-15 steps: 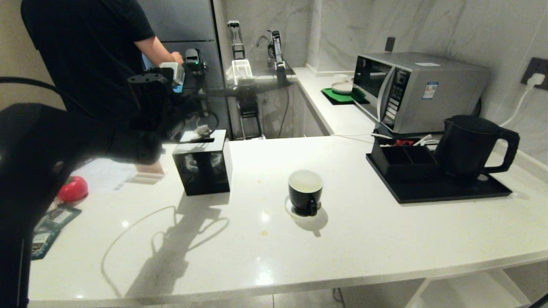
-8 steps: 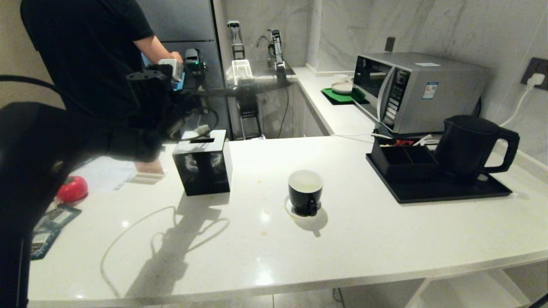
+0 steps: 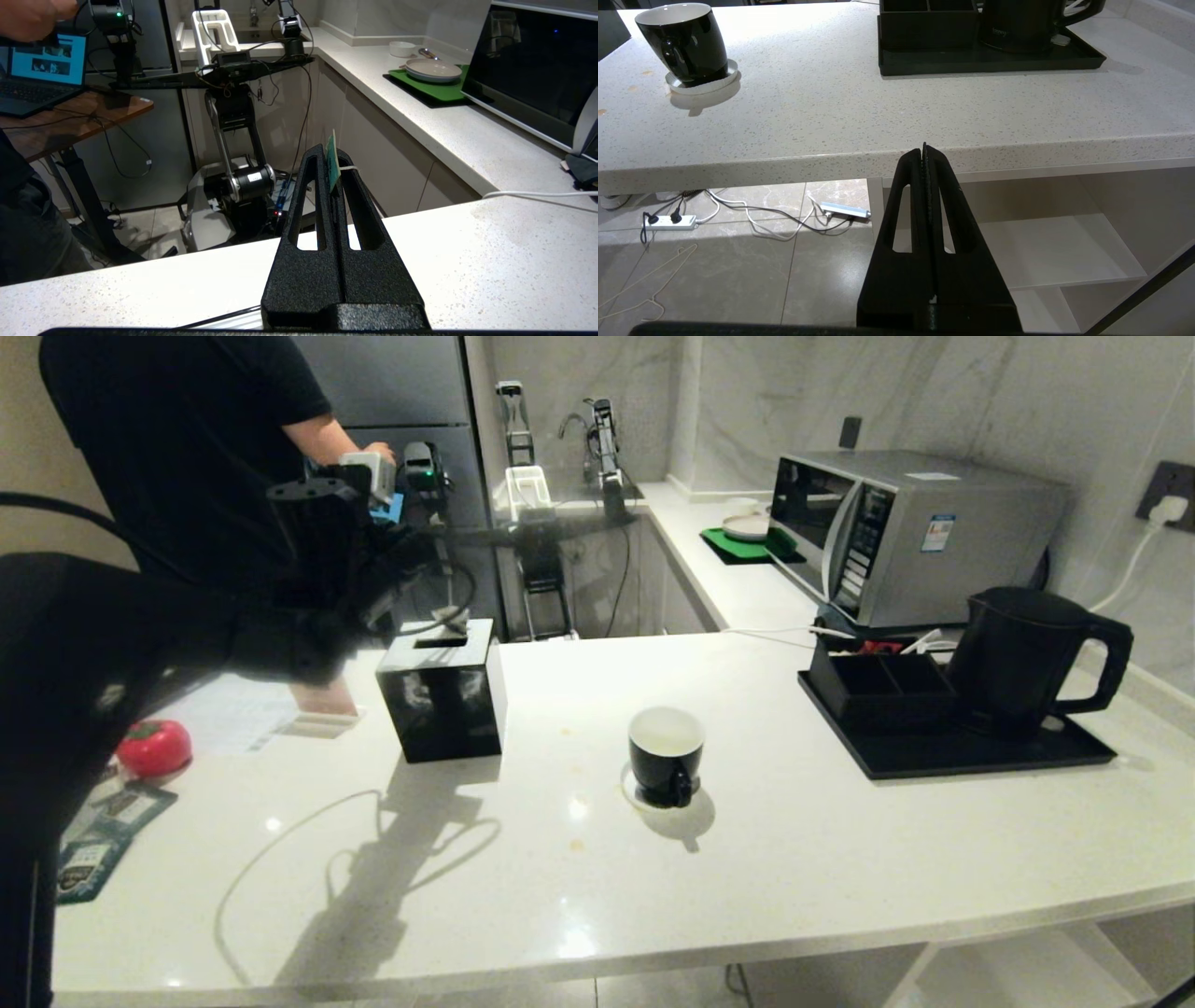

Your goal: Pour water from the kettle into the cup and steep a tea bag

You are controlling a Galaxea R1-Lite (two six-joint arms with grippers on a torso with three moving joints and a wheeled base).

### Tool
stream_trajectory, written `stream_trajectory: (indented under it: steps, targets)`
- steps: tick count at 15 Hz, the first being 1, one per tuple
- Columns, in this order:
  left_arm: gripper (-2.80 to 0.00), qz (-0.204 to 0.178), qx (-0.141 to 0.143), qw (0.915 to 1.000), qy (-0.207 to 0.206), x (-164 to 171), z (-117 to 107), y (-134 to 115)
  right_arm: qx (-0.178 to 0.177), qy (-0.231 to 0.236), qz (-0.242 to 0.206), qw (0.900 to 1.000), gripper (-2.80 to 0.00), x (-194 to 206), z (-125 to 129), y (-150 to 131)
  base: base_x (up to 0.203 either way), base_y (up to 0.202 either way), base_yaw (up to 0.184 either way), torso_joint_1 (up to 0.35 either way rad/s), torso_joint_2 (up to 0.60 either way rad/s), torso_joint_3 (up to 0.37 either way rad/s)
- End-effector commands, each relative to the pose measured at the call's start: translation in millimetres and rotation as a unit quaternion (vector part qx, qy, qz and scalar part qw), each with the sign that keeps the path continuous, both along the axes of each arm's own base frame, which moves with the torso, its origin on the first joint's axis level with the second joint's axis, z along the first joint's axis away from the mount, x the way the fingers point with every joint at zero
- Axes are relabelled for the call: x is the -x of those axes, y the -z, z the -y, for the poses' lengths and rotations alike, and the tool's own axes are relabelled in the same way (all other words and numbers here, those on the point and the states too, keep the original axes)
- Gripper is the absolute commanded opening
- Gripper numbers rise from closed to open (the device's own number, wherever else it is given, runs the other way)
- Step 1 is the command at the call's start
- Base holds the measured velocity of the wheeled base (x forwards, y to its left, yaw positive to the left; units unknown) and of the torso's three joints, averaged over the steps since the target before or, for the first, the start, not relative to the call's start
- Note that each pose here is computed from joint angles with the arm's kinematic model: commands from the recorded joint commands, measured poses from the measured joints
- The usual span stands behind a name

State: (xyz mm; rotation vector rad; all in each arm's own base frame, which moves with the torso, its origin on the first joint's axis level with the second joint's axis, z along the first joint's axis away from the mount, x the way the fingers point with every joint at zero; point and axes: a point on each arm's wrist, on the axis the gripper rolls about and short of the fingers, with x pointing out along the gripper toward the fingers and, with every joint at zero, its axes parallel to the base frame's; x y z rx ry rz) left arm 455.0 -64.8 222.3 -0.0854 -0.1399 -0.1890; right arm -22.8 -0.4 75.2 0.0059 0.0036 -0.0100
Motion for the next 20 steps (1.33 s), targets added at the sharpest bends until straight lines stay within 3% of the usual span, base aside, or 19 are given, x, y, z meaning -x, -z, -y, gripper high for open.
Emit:
stream_trajectory:
  steps: [1, 7, 13, 20]
  targets:
    - [-2.8, 0.005, 0.0, 1.0, 0.001, 2, 1, -3, 0.0, 0.0, 0.0, 1.0, -2.8, 0, 0, 0, 0.0, 0.0, 0.0, 0.0, 0.0, 0.0]
    - [-2.8, 0.009, 0.001, 1.0, 0.001, 5, 0, -7, 0.0, 0.0, 0.0, 1.0, -2.8, 0, 0, 0, 0.0, 0.0, 0.0, 0.0, 0.0, 0.0]
    - [-2.8, -0.015, -0.002, 0.9999, -0.003, 21, -5, -1, 0.0, 0.0, 0.0, 1.0, -2.8, 0, 0, 0, 0.0, 0.0, 0.0, 0.0, 0.0, 0.0]
    - [-2.8, -0.022, -0.004, 0.9994, -0.025, 23, -24, 1, 0.0, 0.0, 0.0, 1.0, -2.8, 0, 0, 0, 0.0, 0.0, 0.0, 0.0, 0.0, 0.0]
